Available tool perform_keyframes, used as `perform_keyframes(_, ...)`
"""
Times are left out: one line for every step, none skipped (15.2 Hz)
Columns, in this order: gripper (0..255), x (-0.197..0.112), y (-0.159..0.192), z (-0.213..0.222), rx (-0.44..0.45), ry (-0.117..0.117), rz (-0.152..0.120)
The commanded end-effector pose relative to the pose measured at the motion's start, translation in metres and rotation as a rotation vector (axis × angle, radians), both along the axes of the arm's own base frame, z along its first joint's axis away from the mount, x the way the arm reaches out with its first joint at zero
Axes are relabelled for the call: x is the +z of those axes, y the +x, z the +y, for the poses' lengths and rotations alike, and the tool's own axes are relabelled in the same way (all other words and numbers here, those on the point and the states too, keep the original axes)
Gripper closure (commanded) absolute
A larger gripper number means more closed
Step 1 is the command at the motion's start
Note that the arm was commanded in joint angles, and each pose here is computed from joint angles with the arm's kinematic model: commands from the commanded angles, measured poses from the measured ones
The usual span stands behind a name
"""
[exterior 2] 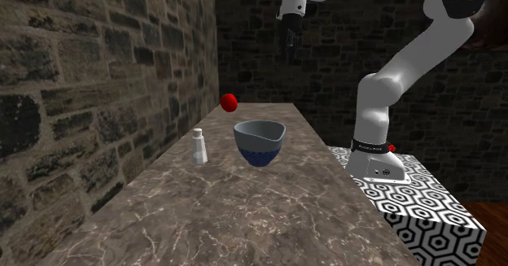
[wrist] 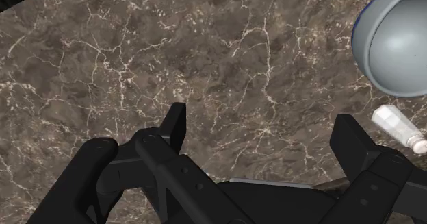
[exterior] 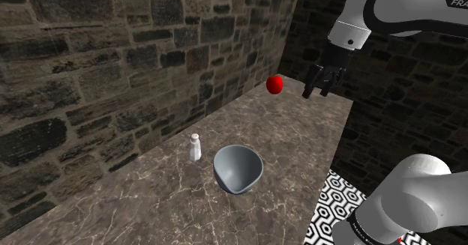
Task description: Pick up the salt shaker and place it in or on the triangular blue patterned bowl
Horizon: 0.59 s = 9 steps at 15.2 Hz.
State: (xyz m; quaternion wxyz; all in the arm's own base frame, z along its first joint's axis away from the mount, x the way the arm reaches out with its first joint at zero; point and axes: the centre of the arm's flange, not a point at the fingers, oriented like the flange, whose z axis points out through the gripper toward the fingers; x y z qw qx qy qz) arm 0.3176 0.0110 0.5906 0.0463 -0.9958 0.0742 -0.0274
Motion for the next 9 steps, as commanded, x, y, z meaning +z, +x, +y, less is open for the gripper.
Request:
perform_keyframes(0,0.0,0.0,0.0,0.0,0.0,0.0)
perform_keyframes(0,-0.006,0.007,0.01,-0.002,0.0,0.001)
perform_keyframes(0,-0.012,0.014,0.02,-0.004,-0.001,0.002)
perform_keyframes(0,-0.017,0.021,0.029,-0.006,-0.001,0.004)
perform_keyframes(0,-0.023,0.028,0.039,-0.008,-0.002,0.005)
perform_keyframes(0,-0.029,0.035,0.049,-0.01,-0.002,0.006)
perform_keyframes(0,-0.035,0.042,0.058,-0.012,-0.002,0.007)
perform_keyframes(0,-0.041,0.049,0.068,-0.014,-0.003,0.008)
perform_keyframes(0,-0.046,0.057,0.078,-0.016,-0.003,0.01)
